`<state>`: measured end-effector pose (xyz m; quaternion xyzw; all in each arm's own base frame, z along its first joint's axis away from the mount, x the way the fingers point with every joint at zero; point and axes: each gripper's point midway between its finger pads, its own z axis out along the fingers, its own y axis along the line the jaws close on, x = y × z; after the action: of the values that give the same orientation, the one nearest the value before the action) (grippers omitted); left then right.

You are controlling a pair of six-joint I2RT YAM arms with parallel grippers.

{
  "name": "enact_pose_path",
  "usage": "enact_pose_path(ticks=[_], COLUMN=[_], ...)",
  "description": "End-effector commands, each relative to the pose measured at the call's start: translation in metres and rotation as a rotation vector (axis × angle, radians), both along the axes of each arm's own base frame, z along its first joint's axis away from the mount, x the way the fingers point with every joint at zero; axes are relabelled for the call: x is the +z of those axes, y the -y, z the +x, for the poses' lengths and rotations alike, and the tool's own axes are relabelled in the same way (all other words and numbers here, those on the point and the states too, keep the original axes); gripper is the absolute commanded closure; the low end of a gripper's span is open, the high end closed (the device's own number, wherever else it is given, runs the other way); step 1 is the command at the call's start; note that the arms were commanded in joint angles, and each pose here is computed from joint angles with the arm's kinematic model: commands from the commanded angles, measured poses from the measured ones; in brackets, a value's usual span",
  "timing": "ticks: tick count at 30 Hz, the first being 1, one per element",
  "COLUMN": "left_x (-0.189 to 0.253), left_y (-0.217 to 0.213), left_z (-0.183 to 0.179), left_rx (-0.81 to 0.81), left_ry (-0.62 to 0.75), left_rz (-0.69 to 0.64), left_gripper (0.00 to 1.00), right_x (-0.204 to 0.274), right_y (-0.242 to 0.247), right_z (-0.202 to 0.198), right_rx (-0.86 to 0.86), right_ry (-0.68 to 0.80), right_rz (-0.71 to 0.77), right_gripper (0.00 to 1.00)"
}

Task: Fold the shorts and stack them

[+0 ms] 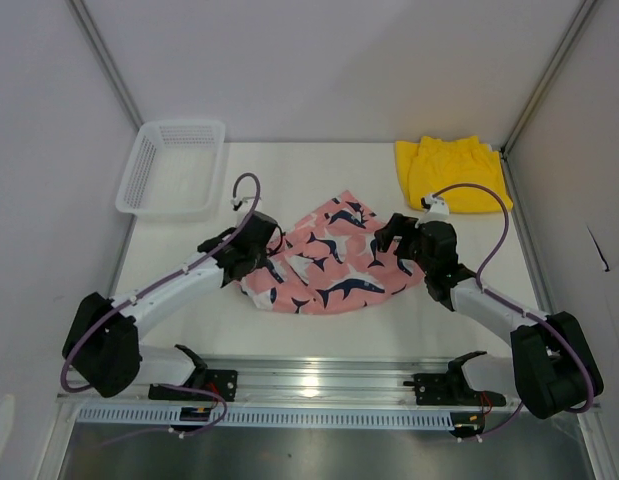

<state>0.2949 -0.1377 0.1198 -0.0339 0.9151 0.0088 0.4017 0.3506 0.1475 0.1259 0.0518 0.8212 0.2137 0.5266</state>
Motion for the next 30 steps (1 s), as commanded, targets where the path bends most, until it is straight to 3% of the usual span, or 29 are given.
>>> enact_pose_path(ticks=[1, 2, 4, 5, 8, 14, 21, 23, 25, 30], left_x=[-0.006, -0.005, 0.001, 0.004, 0.013, 0.016, 0.009, -0.001, -0.012, -0.030], left_y=[-0.009, -0.008, -0.001, 0.002, 0.006, 0.002, 0.000, 0.001, 0.004, 0.003], left_z=[-0.005, -0.005, -0.005, -0.006, -0.012, -0.026, -0.031, -0.030, -0.031, -0.031], left_rx=[0.034, 0.031, 0.002, -0.011, -0.033, -0.055, -0.064, -0.063, -0.063, -0.059], left_ry=[-0.075, -0.070, -0.043, -0.034, -0.021, -0.044, -0.066, -0.074, -0.099, -0.127], left_rz=[-0.005, -0.017, -0.067, -0.089, -0.134, -0.145, -0.222, -0.253, -0.268, -0.255], left_gripper=[0.78, 0.67, 0.59, 0.45, 0.20, 0.15, 0.15, 0.15, 0.15, 0.15], right_x=[0.013, 0.012, 0.011, 0.010, 0.007, -0.008, 0.004, -0.022, -0.015, -0.059], right_y=[-0.004, -0.005, -0.006, -0.007, -0.008, -0.017, -0.057, -0.062, -0.070, -0.081], right_z=[0.005, 0.005, 0.006, 0.006, 0.009, 0.019, 0.066, 0.074, 0.094, 0.123], right_rx=[0.012, 0.015, 0.020, 0.022, 0.024, 0.028, 0.071, 0.068, 0.061, 0.045], right_ry=[0.042, 0.039, 0.031, 0.026, 0.006, -0.106, -0.187, -0.272, -0.273, -0.368], right_rz=[0.001, 0.001, -0.001, 0.000, -0.007, -0.058, -0.139, -0.196, -0.215, -0.284], right_gripper=[0.04, 0.04, 0.04, 0.04, 0.04, 0.08, 0.22, 0.29, 0.36, 0.40])
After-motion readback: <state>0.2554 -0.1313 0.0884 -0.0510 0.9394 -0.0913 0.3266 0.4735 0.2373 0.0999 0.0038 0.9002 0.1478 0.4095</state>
